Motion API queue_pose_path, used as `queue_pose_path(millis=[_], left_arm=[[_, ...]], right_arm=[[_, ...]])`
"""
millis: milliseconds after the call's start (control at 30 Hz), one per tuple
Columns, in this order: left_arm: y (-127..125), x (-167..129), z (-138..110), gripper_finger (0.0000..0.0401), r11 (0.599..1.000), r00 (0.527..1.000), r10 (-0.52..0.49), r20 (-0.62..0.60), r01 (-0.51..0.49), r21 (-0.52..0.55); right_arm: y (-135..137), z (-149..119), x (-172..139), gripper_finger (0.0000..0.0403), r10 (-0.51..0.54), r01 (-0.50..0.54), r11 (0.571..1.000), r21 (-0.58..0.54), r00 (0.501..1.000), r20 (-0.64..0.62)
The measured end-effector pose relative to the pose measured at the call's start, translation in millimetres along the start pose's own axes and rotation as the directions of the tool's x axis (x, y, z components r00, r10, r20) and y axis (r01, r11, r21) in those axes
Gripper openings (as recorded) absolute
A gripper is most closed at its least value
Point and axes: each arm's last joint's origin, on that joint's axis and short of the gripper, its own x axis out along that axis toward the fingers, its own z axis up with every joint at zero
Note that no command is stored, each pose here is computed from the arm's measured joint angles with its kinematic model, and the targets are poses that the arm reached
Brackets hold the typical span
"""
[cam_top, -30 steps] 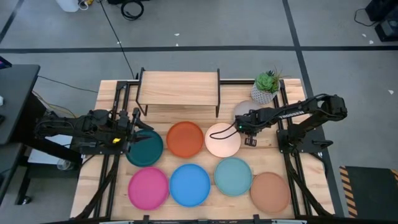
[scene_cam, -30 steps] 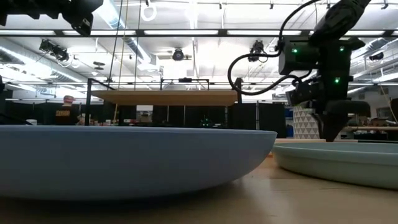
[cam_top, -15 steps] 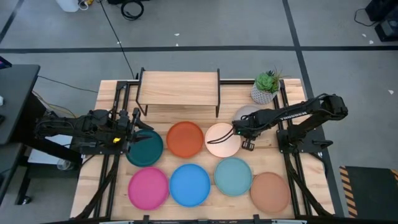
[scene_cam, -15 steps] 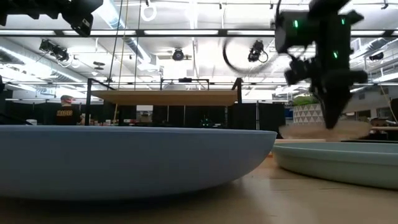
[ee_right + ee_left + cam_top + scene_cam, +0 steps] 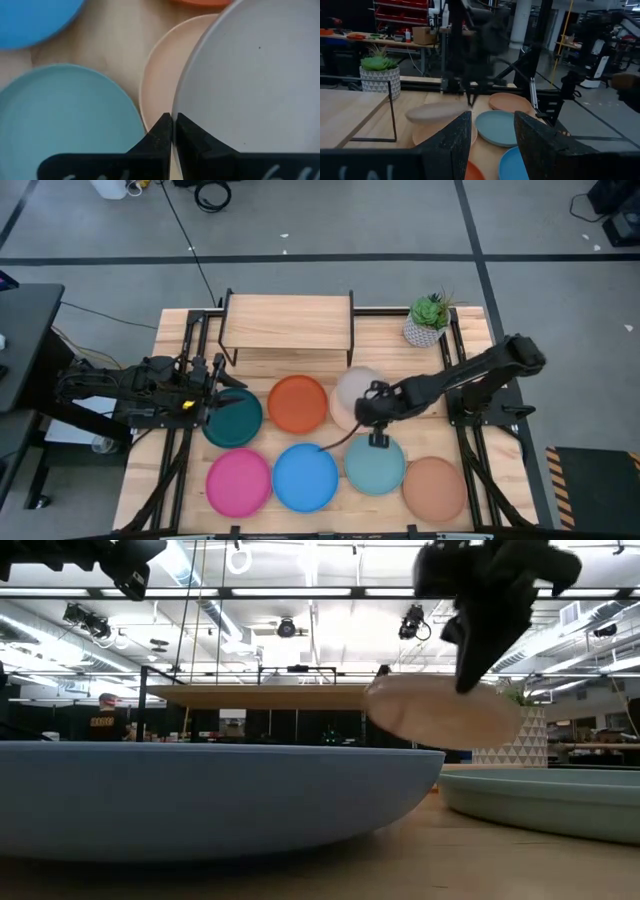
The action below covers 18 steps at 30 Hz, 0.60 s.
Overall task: Place and stack plates onto a shelf
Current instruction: Stack the gray plate on top of the light orange plate, then stack the brown plate on top of the light orange plate
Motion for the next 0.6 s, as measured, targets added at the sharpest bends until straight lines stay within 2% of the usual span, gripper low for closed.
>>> queue_pose_path(millis=[167, 333, 467, 600], left_arm=[[0.1, 0.0, 0.0, 0.0157, 1.000, 1.000, 0.003, 0.000, -0.003, -0.001], [0.1, 0.0, -0.1, 0.0157, 1.000, 1.000, 0.003, -0.001, -0.003, -0.001], [0.1, 0.0, -0.1, 0.0157, 1.000, 1.000, 0.003, -0.001, -0.003, -0.001], [0.1, 0.0, -0.1, 0.0157, 1.000, 1.000, 0.002, -0.001, -0.002, -0.001]], right_arm=[[18.0, 22.0, 28.7, 0.0023, -0.067, 0.050, 0.991, -0.126, 0.988, -0.139], [22.9, 28.4, 51.6, 0.0025, -0.097, 0.054, 0.987, -0.152, 0.953, -0.287], [22.9, 29.0, 60.3, 0.0039, -0.086, 0.047, 0.990, -0.130, 0.944, -0.319], [22.7, 30.2, 61.4, 0.0069, -0.082, 0.049, 0.992, -0.113, 0.947, -0.309]])
